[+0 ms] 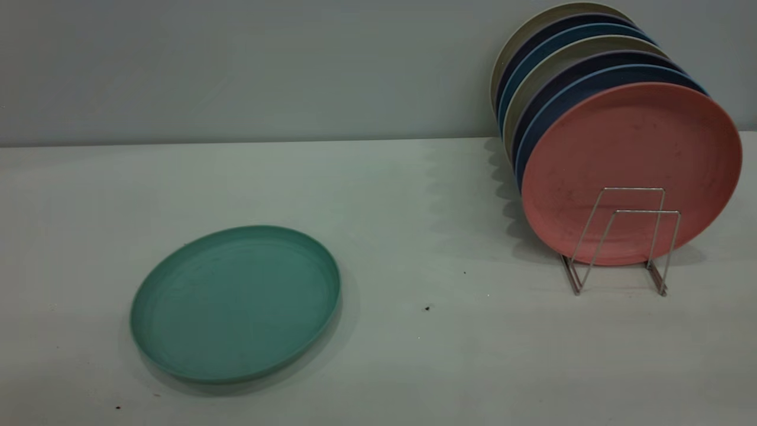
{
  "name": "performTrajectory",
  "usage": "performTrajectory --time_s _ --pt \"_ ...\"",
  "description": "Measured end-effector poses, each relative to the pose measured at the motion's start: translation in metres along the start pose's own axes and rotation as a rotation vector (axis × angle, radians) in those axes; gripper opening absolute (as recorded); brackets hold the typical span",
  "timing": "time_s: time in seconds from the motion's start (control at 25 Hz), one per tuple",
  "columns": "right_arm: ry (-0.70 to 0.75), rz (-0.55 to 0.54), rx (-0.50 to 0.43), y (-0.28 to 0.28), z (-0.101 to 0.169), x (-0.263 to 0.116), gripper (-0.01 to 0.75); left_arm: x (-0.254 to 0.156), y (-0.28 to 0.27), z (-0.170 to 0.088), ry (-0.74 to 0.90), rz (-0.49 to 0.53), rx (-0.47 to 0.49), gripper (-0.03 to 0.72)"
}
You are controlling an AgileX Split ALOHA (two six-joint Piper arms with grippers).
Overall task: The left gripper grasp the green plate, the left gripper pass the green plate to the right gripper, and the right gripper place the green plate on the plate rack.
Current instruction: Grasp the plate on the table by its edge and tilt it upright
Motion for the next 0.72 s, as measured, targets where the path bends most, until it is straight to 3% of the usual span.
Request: performTrajectory --time_s 0.12,0.28,0.44,0.72 --pt "0.010 0.019 0.022 0.015 0.001 0.023 0.403 0.033 0.014 0.000 -0.004 0.055 0.000 0.589" --pt "-0.020 0.147 0.075 0.048 0.003 0.044 0.483 0.079 0.041 -0.001 -0.008 0.145 -0.003 0.589" --pt "-0.054 0.204 0.188 0.087 0.012 0.064 0.493 0.112 0.082 -0.004 -0.043 0.256 -0.032 0.589" --pt "-0.046 0.212 0.394 0.161 0.030 0.087 0.488 0.131 0.172 -0.013 -0.129 0.433 -0.111 0.589"
Point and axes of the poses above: a point on each arm's last joint axis where the gripper is mounted, y pointing out along that axis toward the gripper, z along the wrist's bending axis when the last joint is at zero, x = y × z, the point moved 1 cm from there along y, pointing out along that axis toward the gripper, and after that the axes turned 4 degrees about -y, right-handed, at the moved point
